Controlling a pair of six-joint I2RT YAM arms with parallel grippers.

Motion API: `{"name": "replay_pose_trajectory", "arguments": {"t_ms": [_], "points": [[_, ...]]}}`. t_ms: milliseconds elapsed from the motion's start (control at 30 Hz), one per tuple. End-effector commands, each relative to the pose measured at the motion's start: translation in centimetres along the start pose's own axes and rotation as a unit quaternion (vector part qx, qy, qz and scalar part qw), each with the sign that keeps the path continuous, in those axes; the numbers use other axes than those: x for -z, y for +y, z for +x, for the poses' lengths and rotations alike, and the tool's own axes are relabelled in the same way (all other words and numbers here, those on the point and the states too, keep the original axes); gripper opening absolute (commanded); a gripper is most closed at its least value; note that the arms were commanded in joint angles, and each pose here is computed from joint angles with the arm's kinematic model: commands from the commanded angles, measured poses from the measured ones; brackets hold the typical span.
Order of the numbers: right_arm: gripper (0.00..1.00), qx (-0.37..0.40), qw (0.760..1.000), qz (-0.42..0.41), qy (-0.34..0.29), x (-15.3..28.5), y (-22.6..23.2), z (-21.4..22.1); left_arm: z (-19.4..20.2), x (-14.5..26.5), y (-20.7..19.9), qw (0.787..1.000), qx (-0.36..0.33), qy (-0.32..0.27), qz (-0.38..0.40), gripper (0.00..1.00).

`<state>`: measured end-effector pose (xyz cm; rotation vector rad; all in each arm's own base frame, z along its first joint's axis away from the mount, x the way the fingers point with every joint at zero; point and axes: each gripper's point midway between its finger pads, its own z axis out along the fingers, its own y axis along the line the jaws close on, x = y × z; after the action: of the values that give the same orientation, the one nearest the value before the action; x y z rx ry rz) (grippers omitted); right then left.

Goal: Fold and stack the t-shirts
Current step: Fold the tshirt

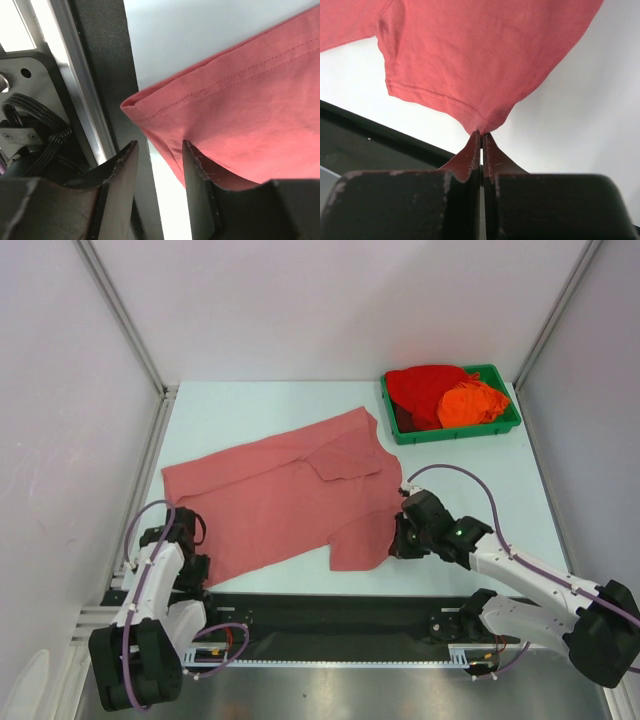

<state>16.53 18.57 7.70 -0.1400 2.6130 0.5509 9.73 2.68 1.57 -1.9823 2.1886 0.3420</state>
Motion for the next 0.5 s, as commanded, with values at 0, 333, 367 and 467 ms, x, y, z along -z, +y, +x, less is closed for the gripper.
{"name": "replay_pose_trajectory", "arguments": {"t_ms": [0, 333, 367, 467], "points": [[0.00, 0.007, 1.000, -0.015, -0.009, 0.2, 0.4, -0.6, -0.8, 0.1, -0.5, 0.999, 0.035, -0.015, 0.008, 0.46], [0.00, 0.005, 1.000, -0.014, -0.008, 0.3, 0.4, -0.9, -0.5, -1.0, -0.3, 0.999, 0.048, -0.014, 0.005, 0.46], [0.00, 0.003, 1.000, -0.010, -0.010, 0.3, 0.3, -0.9, -0.6, -1.0, -0.3, 0.999, 0.048, -0.015, 0.004, 0.44], [0.00, 0.000, 1.000, -0.004, -0.022, 0.7, 0.1, -1.6, -0.6, -1.0, -0.5, 0.999, 0.047, -0.015, 0.009, 0.27]]}}
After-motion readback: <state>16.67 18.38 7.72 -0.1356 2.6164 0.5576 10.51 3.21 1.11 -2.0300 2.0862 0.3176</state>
